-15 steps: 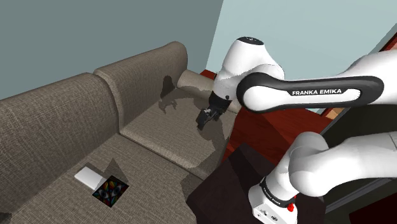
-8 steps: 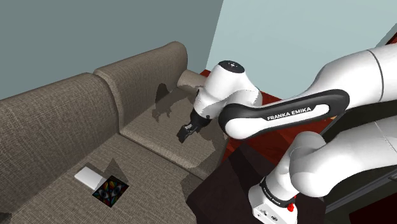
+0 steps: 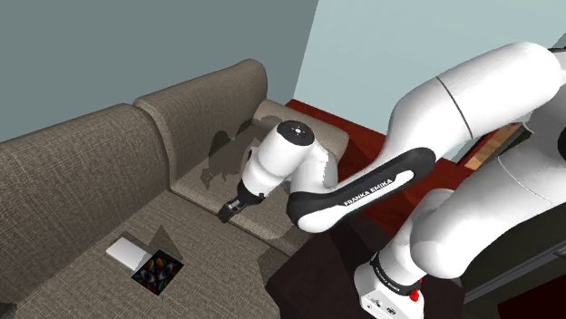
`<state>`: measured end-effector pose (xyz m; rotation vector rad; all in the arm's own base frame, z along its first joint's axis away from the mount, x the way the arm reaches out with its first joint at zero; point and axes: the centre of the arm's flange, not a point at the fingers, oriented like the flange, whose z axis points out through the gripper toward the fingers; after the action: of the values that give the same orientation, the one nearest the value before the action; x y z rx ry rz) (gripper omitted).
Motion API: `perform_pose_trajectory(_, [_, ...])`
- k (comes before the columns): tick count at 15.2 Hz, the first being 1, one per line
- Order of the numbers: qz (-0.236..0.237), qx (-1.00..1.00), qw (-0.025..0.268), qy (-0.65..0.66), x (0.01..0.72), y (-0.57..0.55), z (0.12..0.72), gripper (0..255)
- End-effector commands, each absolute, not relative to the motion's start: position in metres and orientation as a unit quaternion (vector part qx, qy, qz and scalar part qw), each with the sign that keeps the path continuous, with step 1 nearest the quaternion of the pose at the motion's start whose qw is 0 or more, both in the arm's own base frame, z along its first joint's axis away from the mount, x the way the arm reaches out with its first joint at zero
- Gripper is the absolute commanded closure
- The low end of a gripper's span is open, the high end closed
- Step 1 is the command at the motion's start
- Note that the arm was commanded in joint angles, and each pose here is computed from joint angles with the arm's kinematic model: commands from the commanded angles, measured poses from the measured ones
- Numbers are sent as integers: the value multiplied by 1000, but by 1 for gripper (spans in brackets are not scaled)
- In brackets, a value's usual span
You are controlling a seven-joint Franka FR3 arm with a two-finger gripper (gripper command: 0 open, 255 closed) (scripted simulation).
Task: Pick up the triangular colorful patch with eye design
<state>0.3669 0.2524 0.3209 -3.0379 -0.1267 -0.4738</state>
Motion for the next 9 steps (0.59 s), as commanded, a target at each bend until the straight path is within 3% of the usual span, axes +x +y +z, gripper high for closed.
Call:
perform_pose_trajectory(1, [-168, -984, 39, -50, 371, 275, 307, 0])
perform_pose_trajectory(9, [-219, -971, 56, -81, 391, 354, 251, 0])
